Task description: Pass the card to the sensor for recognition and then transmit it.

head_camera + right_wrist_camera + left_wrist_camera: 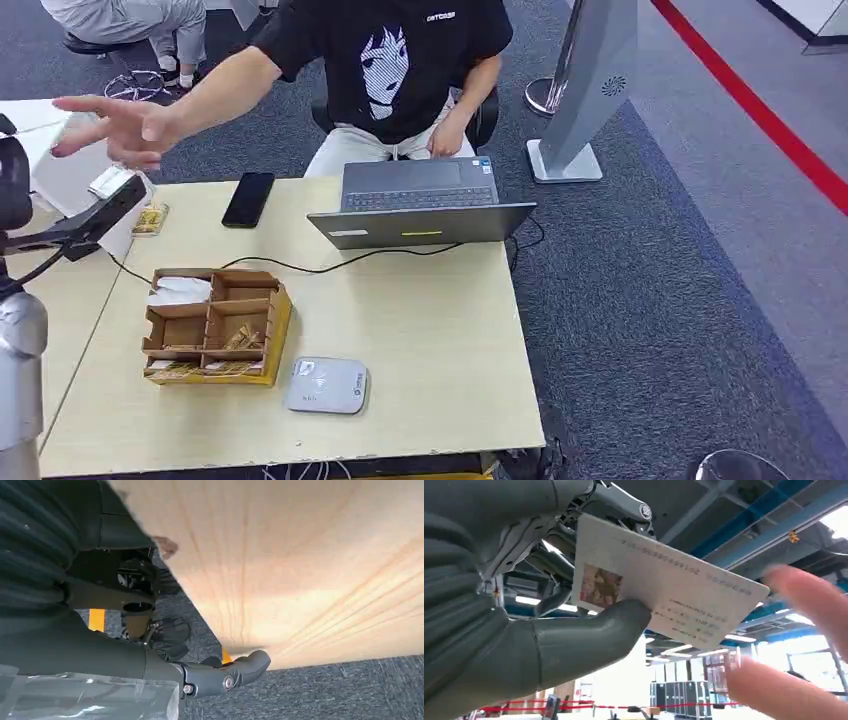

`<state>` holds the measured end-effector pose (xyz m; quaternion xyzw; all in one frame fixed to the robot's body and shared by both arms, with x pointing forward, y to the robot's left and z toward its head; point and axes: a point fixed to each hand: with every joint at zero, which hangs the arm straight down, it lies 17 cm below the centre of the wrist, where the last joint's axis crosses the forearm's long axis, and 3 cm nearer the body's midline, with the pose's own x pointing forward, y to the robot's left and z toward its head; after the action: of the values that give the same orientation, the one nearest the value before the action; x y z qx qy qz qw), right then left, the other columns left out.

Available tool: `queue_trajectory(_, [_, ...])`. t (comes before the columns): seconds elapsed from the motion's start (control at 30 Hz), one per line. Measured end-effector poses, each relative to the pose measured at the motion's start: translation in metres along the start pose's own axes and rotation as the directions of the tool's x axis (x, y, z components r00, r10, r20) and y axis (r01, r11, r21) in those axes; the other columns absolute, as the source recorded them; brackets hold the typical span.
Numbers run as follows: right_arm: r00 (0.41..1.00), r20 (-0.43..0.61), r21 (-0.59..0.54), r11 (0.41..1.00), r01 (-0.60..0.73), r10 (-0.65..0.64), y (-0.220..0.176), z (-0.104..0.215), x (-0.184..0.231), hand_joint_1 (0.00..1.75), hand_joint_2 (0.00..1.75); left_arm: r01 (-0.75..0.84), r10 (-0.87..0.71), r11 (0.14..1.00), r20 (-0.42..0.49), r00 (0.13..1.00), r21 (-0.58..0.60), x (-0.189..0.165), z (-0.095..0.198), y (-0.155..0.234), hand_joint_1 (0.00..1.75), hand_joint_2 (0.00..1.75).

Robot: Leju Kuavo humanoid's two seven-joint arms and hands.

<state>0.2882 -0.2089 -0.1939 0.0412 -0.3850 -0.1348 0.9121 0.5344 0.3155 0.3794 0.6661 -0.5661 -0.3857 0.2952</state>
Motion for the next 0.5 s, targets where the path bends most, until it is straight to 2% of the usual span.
queue_trajectory(0.17, [1.000,0.005,-0.001,1.000,0.010,-0.010,0.000,0.000,0.001,0.00,1.75,-0.056,0.057,0.998,0.075,0.996,-0.019,0.032,0.024,-0.016,1.75,1.75])
queue_trajectory(0.4, [0.999,0.024,-0.020,0.999,0.045,-0.045,-0.006,0.004,-0.003,0.00,1.75,-0.268,0.269,0.963,0.149,0.952,-0.022,0.098,0.097,-0.020,1.75,1.75])
queue_trajectory(0.5, [0.999,0.020,-0.024,0.999,0.048,-0.048,-0.008,0.005,-0.006,0.00,1.75,-0.310,0.312,0.950,0.149,0.938,-0.037,0.111,0.114,-0.020,1.75,1.75])
